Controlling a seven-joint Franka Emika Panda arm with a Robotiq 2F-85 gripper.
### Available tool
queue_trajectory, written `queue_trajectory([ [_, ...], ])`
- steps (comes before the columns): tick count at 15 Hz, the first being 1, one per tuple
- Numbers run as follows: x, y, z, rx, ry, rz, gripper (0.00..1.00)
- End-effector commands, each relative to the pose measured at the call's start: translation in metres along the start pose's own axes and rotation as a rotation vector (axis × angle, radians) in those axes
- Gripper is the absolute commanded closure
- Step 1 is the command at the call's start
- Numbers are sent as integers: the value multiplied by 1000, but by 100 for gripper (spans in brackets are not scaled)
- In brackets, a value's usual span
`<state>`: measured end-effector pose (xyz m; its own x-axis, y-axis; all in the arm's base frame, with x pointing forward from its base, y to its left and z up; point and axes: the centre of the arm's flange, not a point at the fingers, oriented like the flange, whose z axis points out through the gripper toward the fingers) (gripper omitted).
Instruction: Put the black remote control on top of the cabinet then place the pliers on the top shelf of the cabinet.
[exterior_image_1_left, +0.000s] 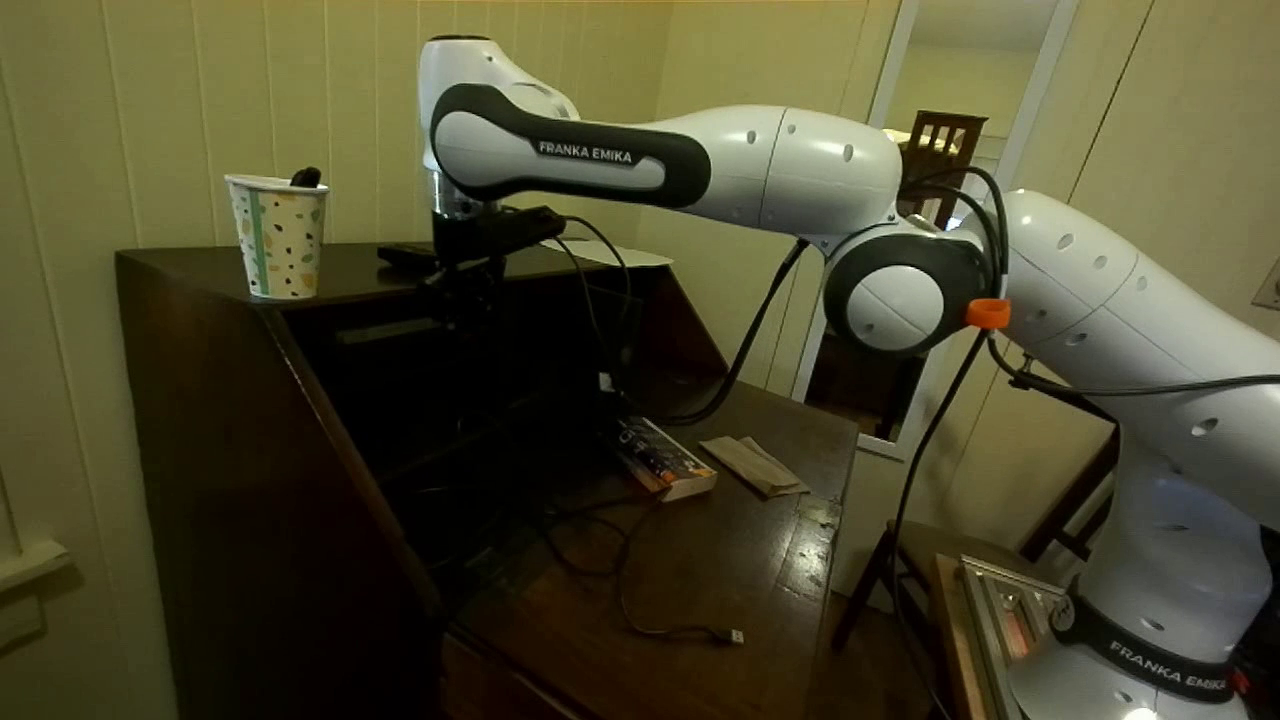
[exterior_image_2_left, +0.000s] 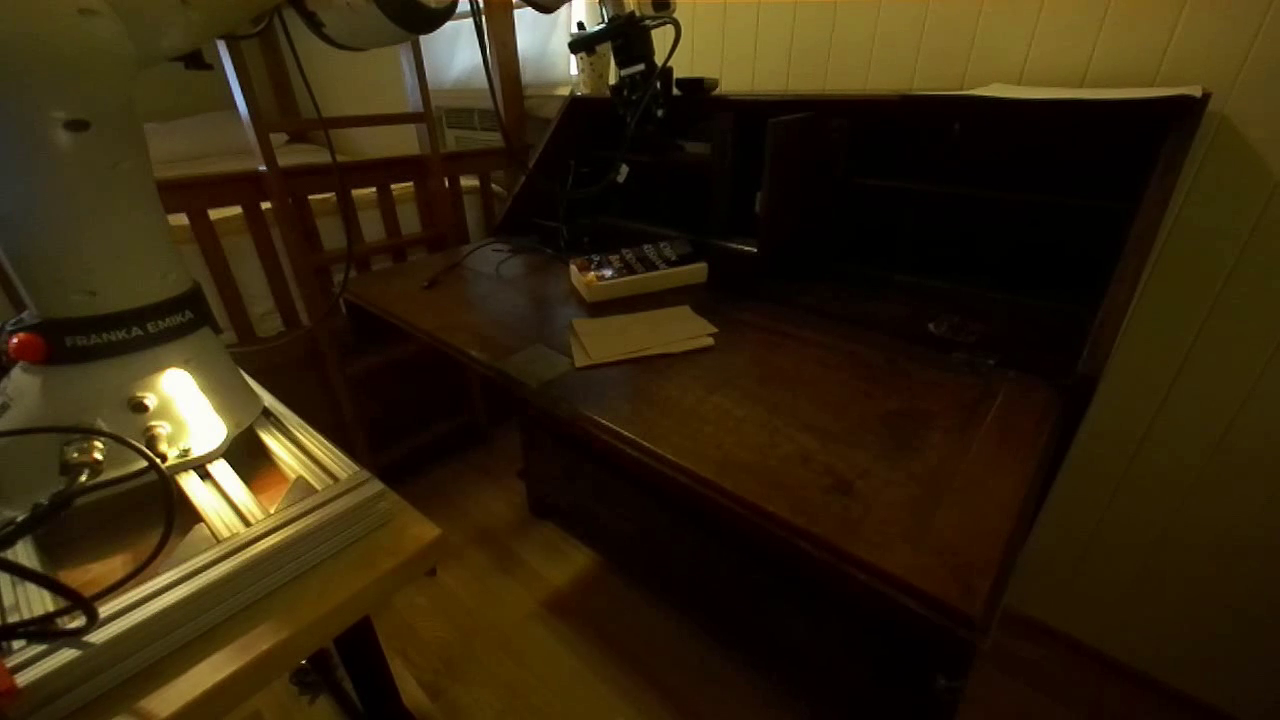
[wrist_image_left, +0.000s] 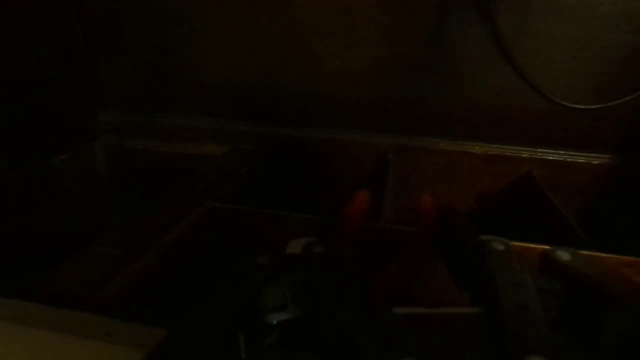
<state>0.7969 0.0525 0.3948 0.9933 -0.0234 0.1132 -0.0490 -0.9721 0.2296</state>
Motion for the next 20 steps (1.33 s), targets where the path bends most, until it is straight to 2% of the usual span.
queue_trajectory([
  [1,1,0,0,-38,35,-13,73],
  [6,7,1,2,-43,77,-9,73],
  [10,10,2,6,-43,70,-3,73],
  [11,10,2,6,-25,60,0,23],
  [12,11,3,6,-27,61,3,22],
  [15,12,3,7,-32,59,7,3],
  [16,12,3,6,-35,57,9,0],
  [20,8,-2,-2,-19,11,29,0],
])
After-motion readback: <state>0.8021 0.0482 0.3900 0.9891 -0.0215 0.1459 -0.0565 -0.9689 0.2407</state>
